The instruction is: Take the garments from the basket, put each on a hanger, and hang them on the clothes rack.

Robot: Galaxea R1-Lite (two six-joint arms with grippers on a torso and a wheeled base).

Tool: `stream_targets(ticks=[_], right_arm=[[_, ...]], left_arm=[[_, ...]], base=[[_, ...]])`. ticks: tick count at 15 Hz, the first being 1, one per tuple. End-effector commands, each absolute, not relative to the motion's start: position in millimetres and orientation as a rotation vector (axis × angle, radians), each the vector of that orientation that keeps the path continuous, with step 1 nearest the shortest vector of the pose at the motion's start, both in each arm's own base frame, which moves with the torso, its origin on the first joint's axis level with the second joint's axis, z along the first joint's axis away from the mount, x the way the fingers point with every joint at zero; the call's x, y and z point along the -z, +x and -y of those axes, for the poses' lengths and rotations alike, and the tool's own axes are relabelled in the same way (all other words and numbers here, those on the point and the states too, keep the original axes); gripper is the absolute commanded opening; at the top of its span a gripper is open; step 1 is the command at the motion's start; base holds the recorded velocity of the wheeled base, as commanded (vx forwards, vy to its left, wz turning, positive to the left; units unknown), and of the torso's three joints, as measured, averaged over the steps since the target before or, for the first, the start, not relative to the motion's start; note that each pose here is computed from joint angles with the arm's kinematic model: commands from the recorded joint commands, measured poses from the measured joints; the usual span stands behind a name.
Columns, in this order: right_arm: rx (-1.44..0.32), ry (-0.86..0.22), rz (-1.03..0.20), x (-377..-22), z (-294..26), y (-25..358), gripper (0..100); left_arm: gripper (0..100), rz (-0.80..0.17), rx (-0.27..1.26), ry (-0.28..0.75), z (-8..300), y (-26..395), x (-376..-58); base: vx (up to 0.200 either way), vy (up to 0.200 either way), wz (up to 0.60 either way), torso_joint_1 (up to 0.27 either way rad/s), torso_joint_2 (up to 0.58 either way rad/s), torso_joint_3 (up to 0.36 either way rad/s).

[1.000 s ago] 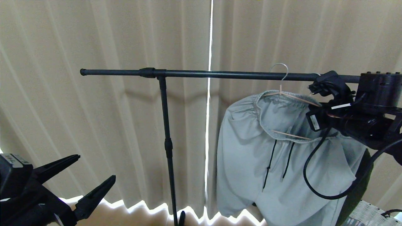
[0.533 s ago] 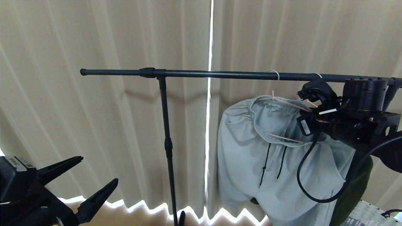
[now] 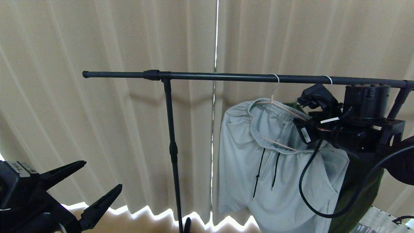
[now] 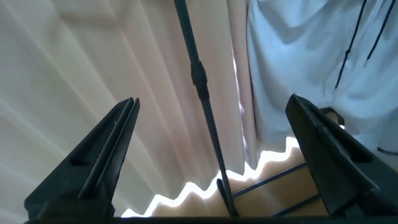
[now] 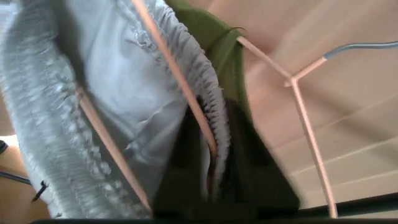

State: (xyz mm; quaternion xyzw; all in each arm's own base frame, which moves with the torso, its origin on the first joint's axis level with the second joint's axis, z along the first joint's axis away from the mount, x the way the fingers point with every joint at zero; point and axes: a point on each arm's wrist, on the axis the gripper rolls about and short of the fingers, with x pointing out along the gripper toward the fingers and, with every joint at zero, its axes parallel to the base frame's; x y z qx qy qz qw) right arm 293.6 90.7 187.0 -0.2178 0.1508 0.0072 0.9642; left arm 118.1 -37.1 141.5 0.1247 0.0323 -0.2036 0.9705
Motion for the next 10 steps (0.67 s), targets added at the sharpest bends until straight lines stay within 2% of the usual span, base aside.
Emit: stream_targets(ticks=[1,4,7,10], right_arm=[[-0.031,-0.409,-0.312,-182.9,-93.9,287.3,100],[-0.041,-0.325,-0.301,-180.1,-91.6,276.9,100],[-0.13,-0.242,-0.251,-180.2,-89.9,265.6,100],[-0.136,-0.196,-0.124,-186.3,-87.4,257.6,100]], left_arm=[[100,-0.069,0.41,0.253,37.0,118.9,-141.1],[100,-0.068,0.405,0.253,36.3,118.0,-140.9],[100,-0.064,0.383,0.253,33.6,117.9,-141.7],[100,-0.058,0.357,0.252,30.4,116.8,-142.3]], base=[[0.0,0.0,0.0,0.0,0.0,0.0],[0.0,0.0,0.0,0.0,0.0,0.0],[0.0,0.0,0.0,0.0,0.0,0.0],[0.0,0.0,0.0,0.0,0.0,0.0]])
